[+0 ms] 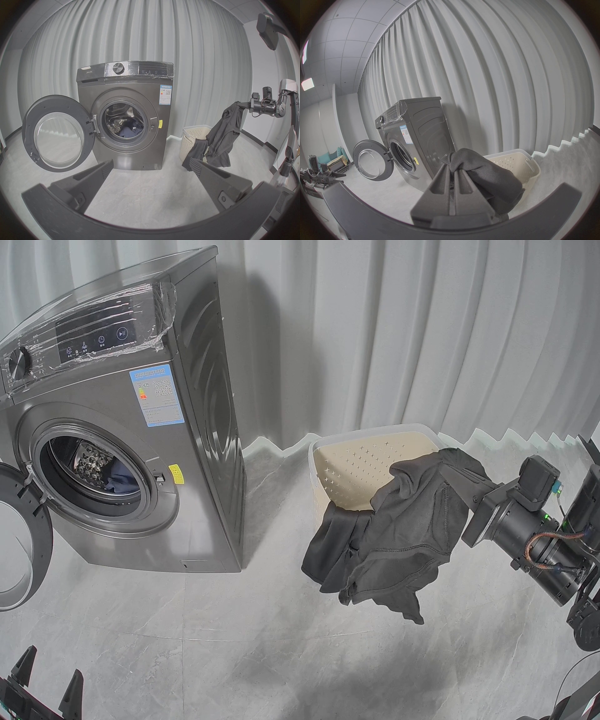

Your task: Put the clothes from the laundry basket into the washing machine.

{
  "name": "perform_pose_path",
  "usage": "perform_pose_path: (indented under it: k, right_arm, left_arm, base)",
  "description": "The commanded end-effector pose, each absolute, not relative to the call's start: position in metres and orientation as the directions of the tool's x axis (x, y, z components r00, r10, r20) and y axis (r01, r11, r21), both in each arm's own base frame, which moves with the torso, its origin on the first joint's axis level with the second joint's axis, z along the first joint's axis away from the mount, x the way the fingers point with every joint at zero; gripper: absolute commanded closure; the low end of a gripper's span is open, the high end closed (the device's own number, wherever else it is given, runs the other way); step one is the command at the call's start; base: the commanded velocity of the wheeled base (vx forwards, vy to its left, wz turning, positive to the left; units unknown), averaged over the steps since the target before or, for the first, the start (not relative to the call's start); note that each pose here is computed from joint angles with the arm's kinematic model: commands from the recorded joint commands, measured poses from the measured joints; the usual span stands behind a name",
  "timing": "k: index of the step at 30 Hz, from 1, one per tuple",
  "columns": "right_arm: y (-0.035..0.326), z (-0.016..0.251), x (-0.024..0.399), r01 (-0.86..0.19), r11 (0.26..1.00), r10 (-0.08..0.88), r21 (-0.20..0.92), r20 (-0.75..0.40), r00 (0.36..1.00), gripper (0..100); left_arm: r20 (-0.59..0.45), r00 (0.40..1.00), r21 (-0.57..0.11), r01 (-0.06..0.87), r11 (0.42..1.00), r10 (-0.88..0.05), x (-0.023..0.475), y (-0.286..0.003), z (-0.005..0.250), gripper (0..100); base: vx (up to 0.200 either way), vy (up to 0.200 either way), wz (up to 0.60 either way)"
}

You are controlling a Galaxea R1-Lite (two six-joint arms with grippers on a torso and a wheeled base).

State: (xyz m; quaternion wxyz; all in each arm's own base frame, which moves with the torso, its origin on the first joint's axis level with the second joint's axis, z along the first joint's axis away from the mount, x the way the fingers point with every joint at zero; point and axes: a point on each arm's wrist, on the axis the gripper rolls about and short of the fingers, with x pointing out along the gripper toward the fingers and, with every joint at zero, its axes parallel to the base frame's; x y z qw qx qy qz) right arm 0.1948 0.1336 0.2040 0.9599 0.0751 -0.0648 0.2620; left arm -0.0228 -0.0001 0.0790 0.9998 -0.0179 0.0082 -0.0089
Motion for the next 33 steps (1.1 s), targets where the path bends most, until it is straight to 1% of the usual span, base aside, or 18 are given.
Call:
perform_pose_path:
  k: [1, 26, 33]
  right_arm:
    - [0.1345, 0.2030, 0.1949, -0.515, 0.850, 0.496, 0.110, 0.160, 0.853, 100]
    - [0.1356, 0.2003, 0.1939, -0.521, 0.846, 0.504, 0.115, 0.149, 0.851, 100]
    - [0.1356, 0.2003, 0.1939, -0.521, 0.846, 0.504, 0.114, 0.149, 0.851, 100]
  left_arm:
    - [-0.012, 1.000, -0.037, 0.018, 0.999, -0.018, -0.0232, -0.0001, 0.0759, 0]
    - [-0.012, 1.000, -0.038, 0.018, 0.999, -0.018, -0.0232, -0.0001, 0.0759, 0]
    - [-0.012, 1.000, -0.038, 0.018, 0.999, -0.018, -0.0232, -0.0001, 0.0759, 0]
  base:
    - [0.000, 0.200, 0.00]
    - [0.000, 0.200, 0.00]
    - [0.000, 0.000, 0.00]
